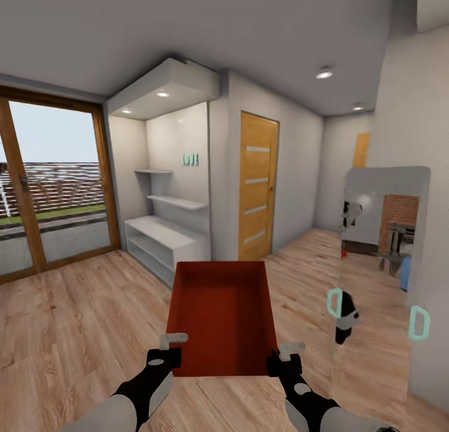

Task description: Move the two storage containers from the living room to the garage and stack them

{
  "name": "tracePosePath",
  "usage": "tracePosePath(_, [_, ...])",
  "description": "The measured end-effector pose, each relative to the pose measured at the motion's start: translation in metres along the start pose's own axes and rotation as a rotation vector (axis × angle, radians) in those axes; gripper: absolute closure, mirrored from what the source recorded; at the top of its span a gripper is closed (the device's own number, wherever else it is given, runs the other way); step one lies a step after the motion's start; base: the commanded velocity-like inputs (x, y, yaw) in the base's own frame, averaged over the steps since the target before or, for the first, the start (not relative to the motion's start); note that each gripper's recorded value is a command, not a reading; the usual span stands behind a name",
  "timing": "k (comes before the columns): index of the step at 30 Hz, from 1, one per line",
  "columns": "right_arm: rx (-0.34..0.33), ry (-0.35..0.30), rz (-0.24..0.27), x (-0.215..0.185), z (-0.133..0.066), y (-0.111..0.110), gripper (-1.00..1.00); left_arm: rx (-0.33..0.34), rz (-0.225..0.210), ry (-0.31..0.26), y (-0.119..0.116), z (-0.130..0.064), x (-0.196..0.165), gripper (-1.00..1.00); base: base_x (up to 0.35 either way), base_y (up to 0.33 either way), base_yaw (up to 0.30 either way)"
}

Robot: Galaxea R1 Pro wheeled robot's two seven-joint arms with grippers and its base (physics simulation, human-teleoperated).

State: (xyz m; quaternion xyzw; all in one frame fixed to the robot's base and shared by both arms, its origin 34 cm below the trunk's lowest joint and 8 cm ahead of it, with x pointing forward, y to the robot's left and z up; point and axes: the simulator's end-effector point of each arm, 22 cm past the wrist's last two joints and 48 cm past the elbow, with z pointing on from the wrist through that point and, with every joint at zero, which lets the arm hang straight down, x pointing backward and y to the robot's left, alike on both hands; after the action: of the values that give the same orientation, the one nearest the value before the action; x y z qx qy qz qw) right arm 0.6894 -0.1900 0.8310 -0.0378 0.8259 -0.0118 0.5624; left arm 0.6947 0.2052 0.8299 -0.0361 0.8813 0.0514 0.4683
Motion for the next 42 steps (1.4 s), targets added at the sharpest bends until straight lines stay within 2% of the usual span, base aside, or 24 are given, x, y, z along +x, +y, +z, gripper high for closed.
tracePosePath(36, [0.001, -0.012, 0.006, -0.0052, 0.0009, 0.0001, 1.0, 0.002, 0.0, -0.014, 0.0, -0.0001, -0.0071, 1.0, 0.323, 0.122, -0.241])
tracePosePath(42, [0.001, -0.011, 0.006, -0.0049, 0.0009, 0.0002, 1.0, 0.002, 0.0, -0.014, 0.0001, -0.0001, -0.0069, 1.0, 0.323, 0.142, -0.056])
